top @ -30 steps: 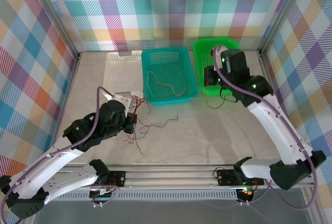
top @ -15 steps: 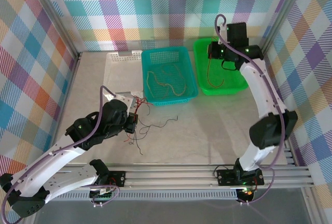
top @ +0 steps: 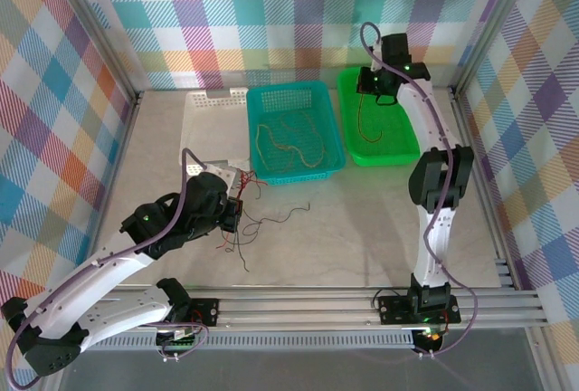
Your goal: Untangle the cables
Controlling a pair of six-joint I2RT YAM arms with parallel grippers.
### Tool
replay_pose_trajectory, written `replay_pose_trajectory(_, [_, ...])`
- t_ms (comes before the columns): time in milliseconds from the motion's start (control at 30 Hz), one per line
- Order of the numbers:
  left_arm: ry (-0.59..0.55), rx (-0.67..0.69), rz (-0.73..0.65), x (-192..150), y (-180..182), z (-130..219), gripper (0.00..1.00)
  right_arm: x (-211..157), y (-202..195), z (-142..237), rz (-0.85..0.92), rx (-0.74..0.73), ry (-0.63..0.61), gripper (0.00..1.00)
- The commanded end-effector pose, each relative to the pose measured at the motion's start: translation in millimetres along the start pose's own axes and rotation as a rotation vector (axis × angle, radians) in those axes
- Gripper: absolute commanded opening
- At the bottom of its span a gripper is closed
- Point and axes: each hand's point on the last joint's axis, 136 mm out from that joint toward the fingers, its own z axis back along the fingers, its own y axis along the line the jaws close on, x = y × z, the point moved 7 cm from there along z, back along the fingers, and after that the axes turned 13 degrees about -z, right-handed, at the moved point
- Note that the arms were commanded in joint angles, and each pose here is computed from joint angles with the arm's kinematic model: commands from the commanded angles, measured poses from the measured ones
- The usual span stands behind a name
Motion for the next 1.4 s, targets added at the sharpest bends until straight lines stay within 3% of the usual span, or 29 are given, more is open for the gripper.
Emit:
replay_pose_trajectory(0, [-0.002, 0.026, -0.009, -0.8, 3.6, -2.9, 0.00, 1.4, -13.3, -12.4, 0.000, -0.057, 0.033, 0.00])
replay_pose_trajectory(200, [0.005, 0.035, -0.012, -1.1, 4.1, -4.5, 0.00, -5.5, -32.2, -34.2, -0.038, -0.114, 0.089, 0.00])
replay_pose_trajectory(433, [0.007, 0.028, -0.012, -0.9, 3.2, -4.9, 0.00, -2.7, -32.7, -20.6, -0.085, -0.127, 0.084, 0.29])
replay_pose_trajectory(600, [0.004, 0.024, -0.010, -1.4, 3.3, -3.1, 0.00, 7.7, -21.0, 11.8, -0.118, -0.110, 0.040, 0.51])
replay_pose_trajectory(800, [-0.014, -0.011, 0.002, -0.1, 0.7, 2.6, 0.00, 8.4, 20.6, 75.5, -0.146, 0.078, 0.012, 0.72])
replay_pose_trajectory(1033, [-0.035, -0.188, 0.048, 7.9, -20.6, 8.2, 0.00, -52.8, 70.2, 164.0, -0.033, 0.353, -0.052, 0.88])
replay_pose_trajectory(1133, [-0.049, -0.247, 0.085, 12.4, -28.2, 10.1, 0.00, -88.4, 65.7, 194.3, -0.039, 0.432, -0.062, 0.89])
replay_pose_trajectory(1367, [-0.088, -0.373, 0.124, 21.3, -53.5, 2.8, 0.00, -183.6, 42.6, 224.9, -0.055, 0.573, 0.006, 0.90])
